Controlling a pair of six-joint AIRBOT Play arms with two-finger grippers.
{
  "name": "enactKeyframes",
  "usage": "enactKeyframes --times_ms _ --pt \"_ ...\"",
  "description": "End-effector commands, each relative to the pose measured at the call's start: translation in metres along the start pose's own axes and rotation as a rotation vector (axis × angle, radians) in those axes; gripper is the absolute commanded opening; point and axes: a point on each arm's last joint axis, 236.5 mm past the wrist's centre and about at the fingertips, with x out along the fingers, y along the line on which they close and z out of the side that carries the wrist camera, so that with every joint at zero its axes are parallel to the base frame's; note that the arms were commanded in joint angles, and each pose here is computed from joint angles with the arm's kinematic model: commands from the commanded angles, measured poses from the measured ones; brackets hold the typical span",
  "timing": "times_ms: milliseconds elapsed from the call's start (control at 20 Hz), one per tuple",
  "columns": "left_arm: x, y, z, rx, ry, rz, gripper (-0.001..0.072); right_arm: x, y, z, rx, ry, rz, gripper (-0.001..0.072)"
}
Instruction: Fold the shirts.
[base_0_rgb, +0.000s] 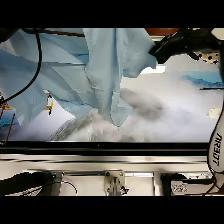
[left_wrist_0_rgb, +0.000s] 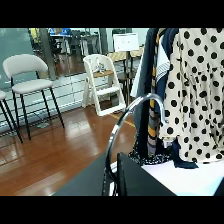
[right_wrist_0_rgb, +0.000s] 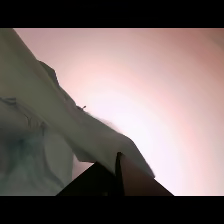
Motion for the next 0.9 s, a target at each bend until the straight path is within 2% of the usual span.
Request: enactKeyframes --times_ms 0,250,550,700,750,800,850 --pt "-0.005 0.006 0.006 0.004 -0.011 0.012 0.0057 -0.050 -0.016 -0.023 0.054 0.078 -0.081 0.0066" --pt "-0.008 0.006 0.011 0.005 -0.020 0.014 0.0057 -0.071 -0.009 -0.047 0.128 0.168 -0.073 0.0065" --pt "-0.011 0.004 0.016 -0.013 -0.030 0.004 0.0057 -0.080 -0.053 -0.054 0.152 0.184 -0.267 0.0065" --pt "-0.011 0.002 0.017 -0.025 -0.031 -0.003 0.0057 -0.078 -0.057 -0.040 0.161 0.122 -0.280 0.0068" --pt "-0.011 0.002 0.017 -0.025 -0.031 -0.003 0.0056 -0.078 -0.055 -0.038 0.162 0.116 -0.271 0.0117" --pt "-0.011 0.002 0.016 -0.026 -0.031 -0.003 0.0057 -0.077 -0.051 -0.036 0.165 0.107 -0.252 0.0406" --pt "-0.011 0.002 0.017 -0.026 -0.031 -0.003 0.0057 -0.077 -0.042 -0.031 0.159 0.091 -0.221 0.0633"
